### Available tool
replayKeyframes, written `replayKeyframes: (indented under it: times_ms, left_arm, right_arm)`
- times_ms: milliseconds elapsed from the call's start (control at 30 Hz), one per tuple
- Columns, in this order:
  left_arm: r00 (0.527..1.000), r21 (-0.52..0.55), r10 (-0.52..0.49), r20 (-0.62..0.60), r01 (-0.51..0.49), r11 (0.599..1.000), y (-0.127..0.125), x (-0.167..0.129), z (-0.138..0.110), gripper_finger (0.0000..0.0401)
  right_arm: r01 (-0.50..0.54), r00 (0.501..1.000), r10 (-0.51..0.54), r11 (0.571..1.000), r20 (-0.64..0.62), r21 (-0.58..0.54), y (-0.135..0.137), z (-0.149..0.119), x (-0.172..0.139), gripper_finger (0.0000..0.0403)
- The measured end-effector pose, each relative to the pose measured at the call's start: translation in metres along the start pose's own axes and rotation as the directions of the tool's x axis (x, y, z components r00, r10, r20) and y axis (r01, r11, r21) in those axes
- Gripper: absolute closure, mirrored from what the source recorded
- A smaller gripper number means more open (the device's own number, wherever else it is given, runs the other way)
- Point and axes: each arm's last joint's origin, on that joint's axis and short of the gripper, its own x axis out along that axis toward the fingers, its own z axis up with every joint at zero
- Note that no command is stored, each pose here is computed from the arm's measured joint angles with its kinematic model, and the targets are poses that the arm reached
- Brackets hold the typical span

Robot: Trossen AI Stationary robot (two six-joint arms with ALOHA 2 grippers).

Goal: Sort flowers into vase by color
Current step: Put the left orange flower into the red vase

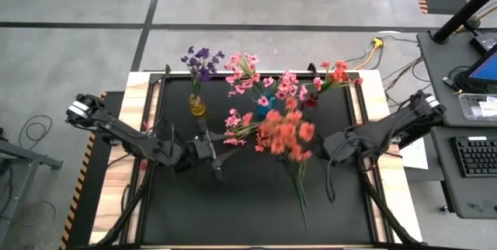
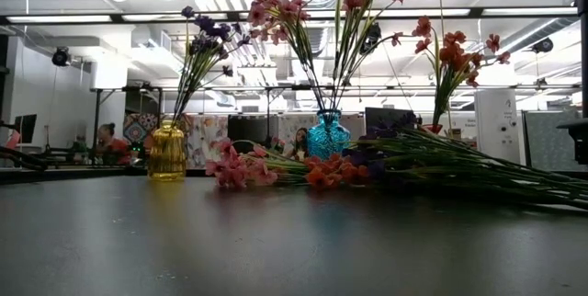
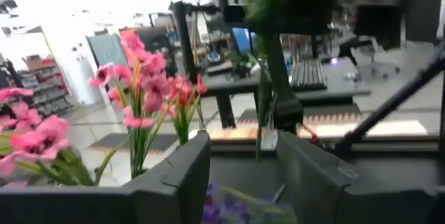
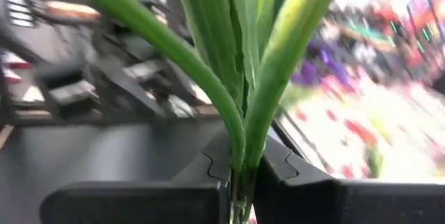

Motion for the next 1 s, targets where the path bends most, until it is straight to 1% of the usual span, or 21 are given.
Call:
replayKeyframes:
  times_ms: [67,133,233,300,400,467,600,667,800,900,1000]
  left_arm:
    - [0.999,0.009,-0.022,-0.024,0.022,1.0,0.006,-0.004,0.002,0.0245]
    - [0.995,0.029,-0.085,-0.046,0.086,0.996,0.012,-0.011,0.006,0.0246]
    - [0.981,0.051,-0.182,-0.071,0.186,0.981,0.021,-0.019,0.01,0.0253]
    - [0.976,0.062,-0.197,-0.087,0.203,0.977,0.028,-0.024,0.012,0.0259]
    - [0.973,0.1,-0.181,-0.14,0.196,0.976,0.036,-0.031,0.011,0.0269]
    - [0.971,0.119,-0.176,-0.162,0.196,0.973,0.039,-0.034,0.009,0.0274]
    - [0.977,0.141,-0.124,-0.175,0.149,0.979,0.044,-0.037,0.009,0.028]
    - [0.975,0.158,-0.106,-0.194,0.137,0.978,0.046,-0.039,0.008,0.0281]
    - [0.965,0.201,-0.094,-0.243,0.145,0.969,0.048,-0.042,0.002,0.0281]
    - [0.969,0.23,-0.03,-0.245,0.089,0.969,0.051,-0.043,0.002,0.0281]
    - [0.971,0.244,0.016,-0.241,0.045,0.969,0.054,-0.043,0.003,0.0281]
  right_arm:
    - [0.053,0.998,-0.052,0.998,-0.047,0.025,-0.011,-0.006,-0.009,0.0384]
    - [0.143,0.986,-0.139,0.989,-0.087,0.033,-0.021,-0.015,-0.017,0.0384]
    - [0.266,0.958,-0.257,0.962,-0.124,0.063,-0.034,-0.031,-0.03,0.0384]
    - [0.345,0.935,-0.331,0.932,-0.123,0.11,-0.043,-0.042,-0.038,0.0384]
    - [0.466,0.884,-0.454,0.875,-0.11,0.135,-0.054,-0.061,-0.042,0.0384]
    - [0.548,0.837,-0.538,0.823,-0.104,0.153,-0.063,-0.073,-0.042,0.0384]
    - [0.647,0.76,-0.639,0.728,-0.119,0.226,-0.086,-0.091,-0.041,0.0384]
    - [0.687,0.724,-0.676,0.691,-0.137,0.224,-0.096,-0.101,-0.038,0.0384]
    - [0.736,0.675,-0.715,0.633,-0.182,0.241,-0.113,-0.116,-0.033,0.0385]
    - [0.774,0.631,-0.749,0.591,-0.2,0.228,-0.121,-0.126,-0.028,0.0385]
    - [0.783,0.615,-0.764,0.562,-0.196,0.268,-0.125,-0.125,-0.024,0.0385]
